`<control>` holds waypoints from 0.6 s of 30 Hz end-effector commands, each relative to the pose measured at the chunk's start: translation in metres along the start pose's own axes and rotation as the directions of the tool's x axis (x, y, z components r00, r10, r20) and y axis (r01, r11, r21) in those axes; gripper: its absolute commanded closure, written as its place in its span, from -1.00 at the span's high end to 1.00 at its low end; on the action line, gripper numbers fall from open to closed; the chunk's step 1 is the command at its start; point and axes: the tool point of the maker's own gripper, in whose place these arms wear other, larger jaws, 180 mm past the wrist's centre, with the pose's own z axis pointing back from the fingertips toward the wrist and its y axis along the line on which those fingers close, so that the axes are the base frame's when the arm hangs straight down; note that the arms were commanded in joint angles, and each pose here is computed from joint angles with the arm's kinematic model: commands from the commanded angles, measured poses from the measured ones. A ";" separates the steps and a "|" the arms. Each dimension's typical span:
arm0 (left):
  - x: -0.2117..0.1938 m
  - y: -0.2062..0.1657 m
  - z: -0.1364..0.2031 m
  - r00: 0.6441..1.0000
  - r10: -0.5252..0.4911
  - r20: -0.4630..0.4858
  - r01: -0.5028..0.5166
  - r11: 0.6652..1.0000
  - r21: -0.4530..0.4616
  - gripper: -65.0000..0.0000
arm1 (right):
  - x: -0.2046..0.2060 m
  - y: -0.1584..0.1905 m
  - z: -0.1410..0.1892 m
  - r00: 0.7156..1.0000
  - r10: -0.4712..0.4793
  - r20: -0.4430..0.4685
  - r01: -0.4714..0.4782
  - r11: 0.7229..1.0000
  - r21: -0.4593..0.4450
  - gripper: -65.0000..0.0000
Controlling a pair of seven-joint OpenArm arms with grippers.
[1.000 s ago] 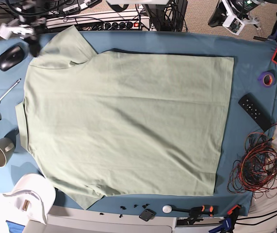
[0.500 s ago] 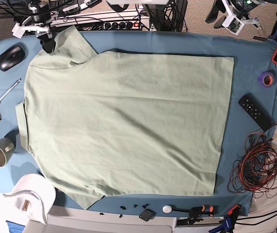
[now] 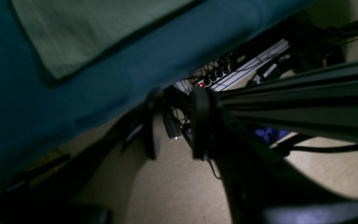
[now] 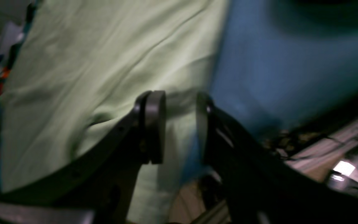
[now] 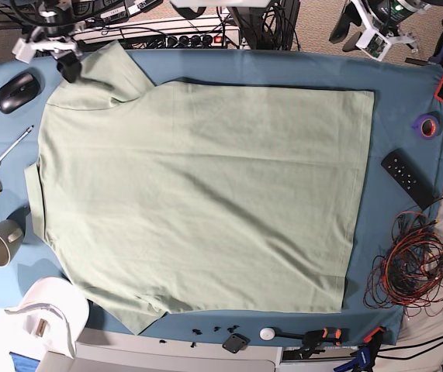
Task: Fold the T-shirt properly
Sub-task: 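Move the right gripper to the shoulder corner of the green shirt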
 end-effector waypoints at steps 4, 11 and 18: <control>0.005 -0.003 0.003 1.000 -0.006 0.019 0.006 1.000 -0.011 -0.49 | 0.020 -0.013 0.013 0.999 -0.013 0.052 0.015 0.999 -0.030 -0.46; 0.006 -0.003 0.003 1.000 -0.006 0.022 0.006 1.000 -0.011 -0.49 | 0.009 0.001 0.003 1.000 -0.024 0.016 0.024 1.000 0.013 -0.46; 0.008 -0.003 0.003 1.000 -0.006 0.031 0.006 1.000 -0.010 -0.49 | -0.030 0.036 -0.015 0.995 -0.002 -0.099 0.013 0.994 0.108 -0.46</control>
